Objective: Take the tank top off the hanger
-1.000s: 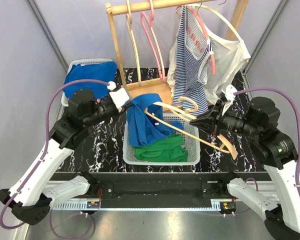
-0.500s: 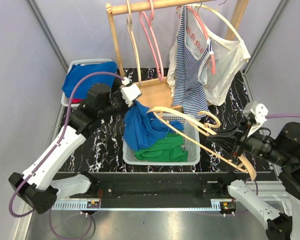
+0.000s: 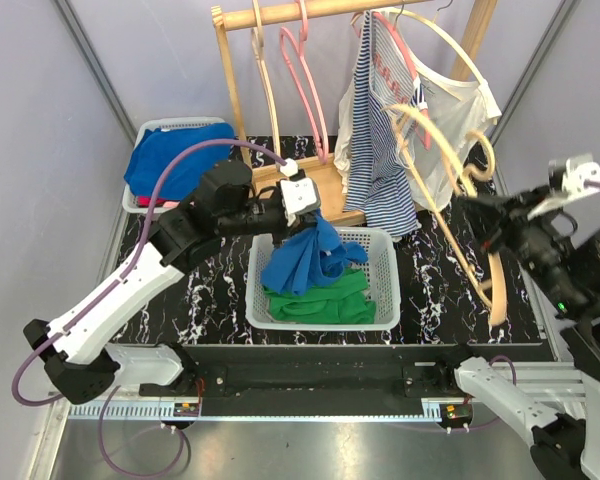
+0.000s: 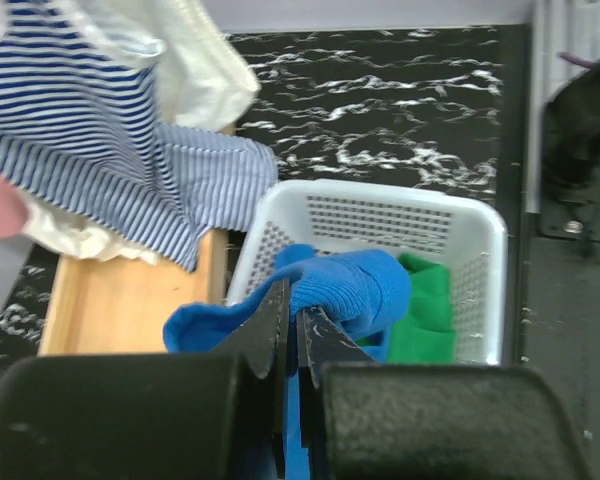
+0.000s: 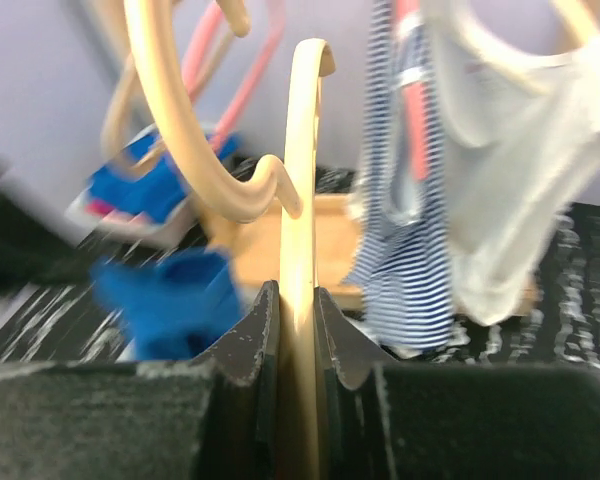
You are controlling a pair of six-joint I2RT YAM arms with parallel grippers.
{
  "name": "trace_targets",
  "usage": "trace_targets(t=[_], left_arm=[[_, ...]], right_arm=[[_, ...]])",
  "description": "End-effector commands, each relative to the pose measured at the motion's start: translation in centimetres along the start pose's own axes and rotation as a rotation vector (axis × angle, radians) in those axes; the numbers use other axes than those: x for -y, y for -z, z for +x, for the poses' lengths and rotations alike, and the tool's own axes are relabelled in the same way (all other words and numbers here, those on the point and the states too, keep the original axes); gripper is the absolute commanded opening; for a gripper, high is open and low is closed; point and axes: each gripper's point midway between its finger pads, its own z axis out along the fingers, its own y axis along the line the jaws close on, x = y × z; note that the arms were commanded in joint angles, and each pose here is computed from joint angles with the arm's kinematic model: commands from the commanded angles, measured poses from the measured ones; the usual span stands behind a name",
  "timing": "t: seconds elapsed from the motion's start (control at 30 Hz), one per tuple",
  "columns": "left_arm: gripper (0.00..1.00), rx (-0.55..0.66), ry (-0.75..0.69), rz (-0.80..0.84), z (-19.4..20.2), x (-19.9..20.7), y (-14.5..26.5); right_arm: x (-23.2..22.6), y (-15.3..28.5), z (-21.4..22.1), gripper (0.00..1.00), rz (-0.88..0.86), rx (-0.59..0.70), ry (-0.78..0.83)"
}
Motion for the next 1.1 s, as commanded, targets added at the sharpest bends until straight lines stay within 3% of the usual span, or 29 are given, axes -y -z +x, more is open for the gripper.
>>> trace_targets(t=[0.0, 0.13, 0.2, 0.3, 0.57, 0.6, 0.63, 0.7, 0.73, 0.87, 1.07], left_arm=[[0.00, 0.073, 0.005, 0.062, -2.9, 1.9, 1.5], [0.03, 0.009, 0.009, 0.136, 0.6, 3.6, 0.9], [0.20, -0.034, -0.003, 0.140, 2.3, 3.9, 0.0], [0.27, -0.135, 0.050, 0.110, 5.4, 3.3, -2.0], [0.33, -0.398, 0.107, 0.164, 13.8, 3.8, -5.3], [0.42, -0.431, 0.112, 0.166, 14.7, 3.9, -5.4], [0.63, -0.470, 0.118, 0.175, 15.9, 4.2, -5.7], [0.84, -0.523, 0.122, 0.190, 17.0, 4.9, -5.5], [0.99, -0.530, 0.125, 0.187, 17.0, 4.9, -5.4], [0.99, -0.439, 0.085, 0.138, 13.0, 3.5, -4.6], [0.99, -0.161, 0.025, 0.022, 1.4, 0.8, 0.6]], right_arm=[[4.8, -2.9, -5.1, 0.00, 0.293, 0.176, -0.031], [3.3, -5.6, -5.7, 0.00, 0.213, 0.172, -0.036], [2.8, -7.1, -5.1, 0.00, 0.188, 0.147, -0.050], [2.4, -8.1, -4.6, 0.00, 0.166, 0.133, -0.071], [1.6, -7.9, -4.4, 0.00, 0.115, 0.143, -0.085], [1.5, -7.9, -4.5, 0.00, 0.109, 0.145, -0.087], [1.2, -8.0, -4.5, 0.00, 0.093, 0.144, -0.087], [0.8, -8.3, -5.0, 0.00, 0.078, 0.153, -0.088], [0.6, -8.3, -5.2, 0.00, 0.065, 0.156, -0.087], [0.1, -10.2, -5.4, 0.00, 0.042, 0.137, -0.087], [0.0, -15.4, -3.5, 0.00, 0.026, 0.063, -0.064]])
